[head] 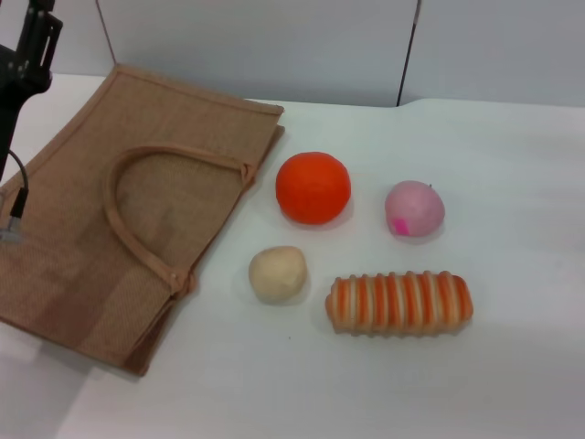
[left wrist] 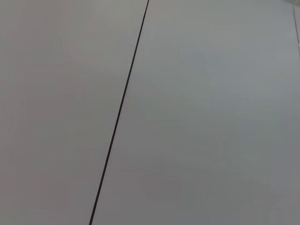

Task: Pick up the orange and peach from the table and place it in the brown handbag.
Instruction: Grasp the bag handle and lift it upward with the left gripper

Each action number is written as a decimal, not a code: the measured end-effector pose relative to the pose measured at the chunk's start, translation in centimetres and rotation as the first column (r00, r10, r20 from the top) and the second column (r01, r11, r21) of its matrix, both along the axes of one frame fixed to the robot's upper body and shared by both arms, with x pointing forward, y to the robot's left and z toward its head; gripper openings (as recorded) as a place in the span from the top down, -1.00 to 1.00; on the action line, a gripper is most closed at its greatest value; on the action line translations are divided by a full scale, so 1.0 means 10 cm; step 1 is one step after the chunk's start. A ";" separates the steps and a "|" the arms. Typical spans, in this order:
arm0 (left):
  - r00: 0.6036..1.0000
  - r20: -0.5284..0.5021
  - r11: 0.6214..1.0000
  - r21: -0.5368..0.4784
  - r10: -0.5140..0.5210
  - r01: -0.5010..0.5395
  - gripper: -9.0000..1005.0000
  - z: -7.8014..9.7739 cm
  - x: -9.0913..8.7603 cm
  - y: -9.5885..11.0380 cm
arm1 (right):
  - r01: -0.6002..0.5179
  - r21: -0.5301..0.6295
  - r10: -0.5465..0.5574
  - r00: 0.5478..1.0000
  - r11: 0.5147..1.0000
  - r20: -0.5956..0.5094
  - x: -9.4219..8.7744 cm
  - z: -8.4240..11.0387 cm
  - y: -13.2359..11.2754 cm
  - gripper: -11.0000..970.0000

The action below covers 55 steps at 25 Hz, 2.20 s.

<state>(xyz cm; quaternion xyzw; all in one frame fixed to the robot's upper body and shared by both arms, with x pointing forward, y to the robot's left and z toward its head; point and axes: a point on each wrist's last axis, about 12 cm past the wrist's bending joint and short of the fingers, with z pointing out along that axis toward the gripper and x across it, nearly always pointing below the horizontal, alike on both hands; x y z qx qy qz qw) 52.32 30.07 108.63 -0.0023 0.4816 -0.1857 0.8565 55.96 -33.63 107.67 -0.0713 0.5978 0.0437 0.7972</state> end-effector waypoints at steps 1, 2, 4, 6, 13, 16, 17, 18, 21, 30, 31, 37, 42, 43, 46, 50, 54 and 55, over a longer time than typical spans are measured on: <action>1.000 -0.003 1.000 0.000 0.001 -0.001 -0.35 0.00 0.00 0.00 | 0.000 0.000 0.000 1.000 1.000 0.000 0.00 0.00 0.00 -0.76; 1.000 -0.006 1.000 0.000 0.001 -0.001 -0.35 -0.01 0.00 0.00 | 0.000 0.000 0.000 1.000 1.000 0.000 0.00 0.00 0.00 -0.76; 1.000 -0.009 1.000 0.001 0.001 -0.001 -0.35 -0.01 0.01 0.00 | 0.000 0.000 0.000 1.000 1.000 0.000 0.00 0.00 0.00 -0.76; 1.000 -0.009 1.000 0.001 0.000 0.000 -0.34 0.00 0.02 0.00 | 0.000 0.000 0.000 1.000 1.000 0.000 0.00 0.00 0.00 -0.76; 0.999 -0.053 1.000 -0.016 -0.011 0.010 -0.32 -0.02 0.08 0.00 | 0.000 0.000 0.000 1.000 1.000 0.000 0.00 0.00 0.00 -0.76; 0.993 -0.108 0.997 -0.057 -0.055 0.049 -0.32 -0.04 0.16 0.00 | 0.000 0.000 0.000 1.000 1.000 0.000 0.00 0.00 0.00 -0.76; 0.989 -0.127 0.996 -0.070 -0.071 0.062 -0.31 -0.05 0.18 0.00 | 0.001 0.000 -0.001 1.000 1.000 -0.001 0.00 0.00 0.00 -0.76; 0.984 -0.151 0.993 -0.085 -0.091 0.079 -0.31 -0.05 0.21 0.01 | 0.001 0.000 -0.001 1.000 1.000 -0.001 -0.01 0.00 0.00 -0.76; 0.976 -0.185 0.989 -0.108 -0.120 0.101 -0.30 -0.05 0.25 0.05 | 0.002 0.000 -0.002 1.000 1.000 -0.003 -0.01 -0.01 -0.01 -0.76; 0.876 -0.394 0.951 -0.237 -0.280 0.198 -0.28 -0.05 0.48 0.27 | 0.006 -0.002 -0.006 1.000 1.000 -0.007 -0.01 -0.01 -0.02 -0.76; 0.849 -0.432 0.945 -0.248 -0.304 0.213 -0.28 -0.04 0.52 0.30 | 0.006 -0.002 -0.006 1.000 1.000 -0.008 -0.01 -0.01 -0.02 -0.76; 0.656 -0.642 0.917 -0.297 -0.397 0.265 -0.27 0.10 0.73 0.43 | 0.006 -0.002 -0.006 1.000 1.000 -0.009 -0.01 -0.01 -0.02 -0.76; 0.538 -0.747 0.919 -0.289 -0.391 0.268 -0.25 0.22 0.82 0.48 | 0.006 -0.002 -0.007 1.000 1.000 -0.009 -0.01 -0.01 -0.02 -0.76; 0.513 -0.768 0.922 -0.280 -0.383 0.268 -0.25 0.23 0.83 0.49 | 0.006 -0.002 -0.006 1.000 1.000 -0.009 -0.01 -0.01 -0.02 -0.76; 0.414 -0.839 0.929 -0.264 -0.354 0.259 -0.25 0.26 0.88 0.50 | 0.007 -0.003 -0.007 1.000 1.000 -0.010 -0.01 -0.01 -0.02 -0.76; 0.310 -0.904 0.945 -0.228 -0.295 0.234 -0.24 0.30 0.93 0.53 | 0.008 -0.003 -0.008 1.000 1.000 -0.011 -0.01 -0.01 -0.03 -0.76; 0.237 -0.945 0.963 -0.180 -0.226 0.202 -0.23 0.37 0.97 0.58 | 0.009 -0.004 -0.009 1.000 1.000 -0.012 -0.01 -0.01 -0.03 -0.76; 0.221 -0.953 0.967 -0.167 -0.209 0.195 -0.22 0.38 0.97 0.60 | 0.009 -0.004 -0.009 1.000 1.000 -0.012 -0.01 -0.01 -0.03 -0.76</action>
